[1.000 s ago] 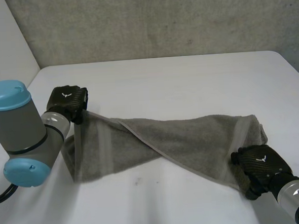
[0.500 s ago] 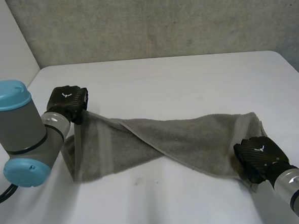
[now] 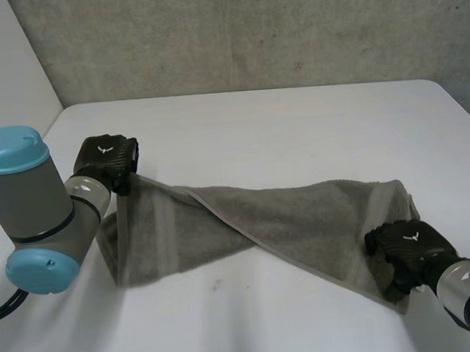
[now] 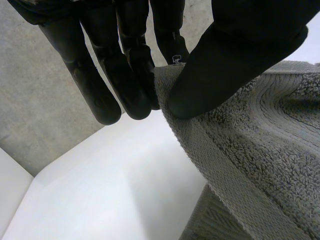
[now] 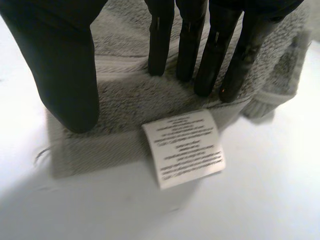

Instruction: Fold the towel.

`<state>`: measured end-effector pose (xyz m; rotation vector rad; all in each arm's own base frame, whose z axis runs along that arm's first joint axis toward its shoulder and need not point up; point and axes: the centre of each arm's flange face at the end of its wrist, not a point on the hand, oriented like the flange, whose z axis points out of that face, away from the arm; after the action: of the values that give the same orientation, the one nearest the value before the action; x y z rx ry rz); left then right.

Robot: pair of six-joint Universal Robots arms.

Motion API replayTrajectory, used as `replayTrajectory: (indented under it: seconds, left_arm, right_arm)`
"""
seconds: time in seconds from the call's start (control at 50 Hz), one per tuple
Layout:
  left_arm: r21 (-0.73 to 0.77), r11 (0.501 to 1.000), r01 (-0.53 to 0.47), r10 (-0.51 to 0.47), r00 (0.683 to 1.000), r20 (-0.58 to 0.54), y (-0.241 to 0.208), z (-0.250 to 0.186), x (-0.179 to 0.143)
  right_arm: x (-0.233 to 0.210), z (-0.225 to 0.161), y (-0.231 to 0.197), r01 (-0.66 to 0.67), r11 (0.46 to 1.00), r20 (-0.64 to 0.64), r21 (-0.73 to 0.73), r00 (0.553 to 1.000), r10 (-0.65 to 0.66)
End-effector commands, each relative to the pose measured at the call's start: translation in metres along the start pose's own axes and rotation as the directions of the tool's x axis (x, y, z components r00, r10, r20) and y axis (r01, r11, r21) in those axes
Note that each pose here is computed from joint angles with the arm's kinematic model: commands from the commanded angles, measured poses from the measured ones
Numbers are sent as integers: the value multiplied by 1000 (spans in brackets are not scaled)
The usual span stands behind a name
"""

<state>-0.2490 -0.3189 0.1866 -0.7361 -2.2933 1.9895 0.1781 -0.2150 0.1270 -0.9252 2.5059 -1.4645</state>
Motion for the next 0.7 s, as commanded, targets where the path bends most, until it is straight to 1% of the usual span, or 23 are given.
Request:
replayTrajectory:
  seconds: [0.02, 0.14, 0.36, 0.56, 0.7]
  left_arm:
    - [-2, 1000, 0, 0, 1000, 0, 1, 0, 0]
    - [-5, 1000, 0, 0, 1000, -2, 1, 0, 0]
    - [-6, 1000, 0, 0, 1000, -2, 1, -1, 0]
    - [-1, 1000, 0, 0, 1000, -3, 0, 0, 0]
    - [-5, 1000, 0, 0, 1000, -2, 1, 0, 0]
  right_arm:
    - [-7, -5, 8, -17, 999, 22, -32, 1000, 18]
    - [-8, -6, 10, -18, 999, 23, -33, 1000, 18]
    - [-6, -1, 8, 0, 1000, 4, 8, 1000, 0]
    - [3, 8, -2, 38, 993, -53, 115, 998, -32]
    - [6, 11, -8, 46, 990, -60, 134, 997, -39]
